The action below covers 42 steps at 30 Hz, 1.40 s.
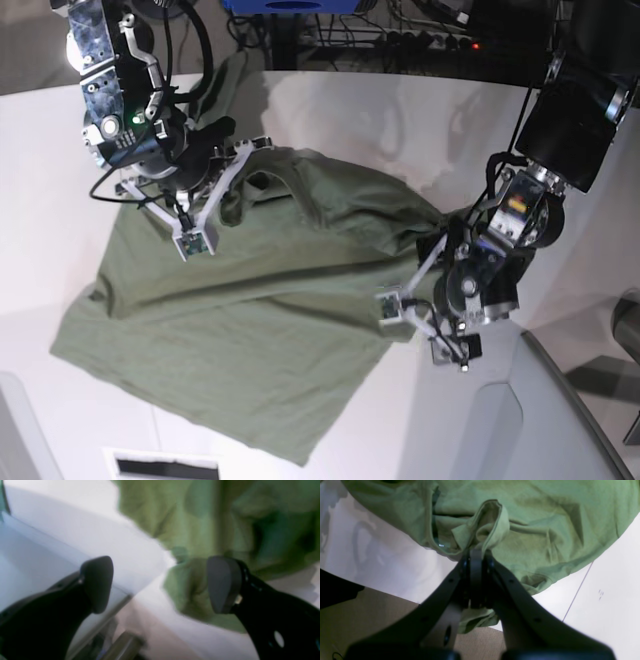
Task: Layout the t-shirt on the table in an organized manner, then fold the t-shirt properly
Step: 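Grasp the bunched fabric with the left gripper and drag it toward the right gripper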
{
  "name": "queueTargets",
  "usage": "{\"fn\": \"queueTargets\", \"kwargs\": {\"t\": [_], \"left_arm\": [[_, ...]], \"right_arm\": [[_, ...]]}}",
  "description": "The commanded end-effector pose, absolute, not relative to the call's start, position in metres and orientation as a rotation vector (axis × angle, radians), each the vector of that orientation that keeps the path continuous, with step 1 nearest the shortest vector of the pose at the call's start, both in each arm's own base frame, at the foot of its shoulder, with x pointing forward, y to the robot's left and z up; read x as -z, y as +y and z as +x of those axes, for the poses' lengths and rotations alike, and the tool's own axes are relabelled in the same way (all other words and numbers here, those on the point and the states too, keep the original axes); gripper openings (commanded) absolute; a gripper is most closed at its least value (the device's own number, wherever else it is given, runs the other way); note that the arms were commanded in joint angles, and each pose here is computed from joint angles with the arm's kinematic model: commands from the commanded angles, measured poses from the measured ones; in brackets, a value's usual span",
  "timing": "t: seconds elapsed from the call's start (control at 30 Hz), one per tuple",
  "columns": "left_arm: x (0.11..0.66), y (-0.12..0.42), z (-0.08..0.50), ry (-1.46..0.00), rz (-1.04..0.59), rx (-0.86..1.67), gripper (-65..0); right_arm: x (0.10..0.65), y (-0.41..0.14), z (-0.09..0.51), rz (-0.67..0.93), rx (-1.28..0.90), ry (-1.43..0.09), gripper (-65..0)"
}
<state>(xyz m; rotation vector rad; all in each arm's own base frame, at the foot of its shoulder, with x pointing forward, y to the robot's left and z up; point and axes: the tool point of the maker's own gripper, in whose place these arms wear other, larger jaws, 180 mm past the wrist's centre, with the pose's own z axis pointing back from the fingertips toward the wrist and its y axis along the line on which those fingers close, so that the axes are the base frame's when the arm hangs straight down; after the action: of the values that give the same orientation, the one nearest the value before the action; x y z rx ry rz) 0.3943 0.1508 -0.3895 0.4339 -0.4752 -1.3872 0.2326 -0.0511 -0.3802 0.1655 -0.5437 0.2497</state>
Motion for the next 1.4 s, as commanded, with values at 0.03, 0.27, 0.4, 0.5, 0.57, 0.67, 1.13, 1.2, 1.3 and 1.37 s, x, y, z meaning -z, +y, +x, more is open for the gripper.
{"fn": "queueTargets", "kwargs": {"t": [0.03,0.27,0.4,0.5,0.57,0.67,1.13,1.2,1.3,1.37], "left_arm": [[0.374,0.148,0.408,-0.495,0.473,1.335,-9.4],[0.394,0.116,0.382,-0.488,0.288,1.366,-9.5],[0.404,0.116,0.367,-0.443,0.244,1.390,-9.5],[0.403,0.111,0.355,-0.449,0.171,1.404,-9.5],[0.401,0.107,0.348,-0.452,0.114,1.409,-9.5],[0.404,0.102,0.341,-0.432,0.054,1.414,-9.7],[0.462,0.107,0.326,-0.209,0.015,1.399,-9.7],[0.460,0.099,0.330,-0.219,0.011,1.402,-9.7],[0.456,0.092,0.336,-0.234,0.012,1.412,-9.7],[0.451,0.085,0.339,-0.253,0.010,1.421,-9.9]], "right_arm": [[0.371,-0.051,0.241,0.169,-0.248,-0.585,-65.0],[0.370,-0.052,0.242,0.167,-0.249,-0.589,-65.0],[0.370,-0.061,0.246,0.153,-0.220,-0.595,-65.0],[0.370,-0.066,0.247,0.145,-0.209,-0.597,-65.0],[0.370,-0.065,0.247,0.146,-0.210,-0.597,-65.0],[0.370,-0.065,0.247,0.146,-0.210,-0.597,-65.0],[0.369,-0.063,0.247,0.151,-0.209,-0.597,-65.0],[0.369,-0.063,0.247,0.151,-0.209,-0.597,-65.0],[0.369,-0.063,0.247,0.151,-0.209,-0.597,-65.0],[0.369,-0.064,0.247,0.150,-0.208,-0.597,-65.0]]}}
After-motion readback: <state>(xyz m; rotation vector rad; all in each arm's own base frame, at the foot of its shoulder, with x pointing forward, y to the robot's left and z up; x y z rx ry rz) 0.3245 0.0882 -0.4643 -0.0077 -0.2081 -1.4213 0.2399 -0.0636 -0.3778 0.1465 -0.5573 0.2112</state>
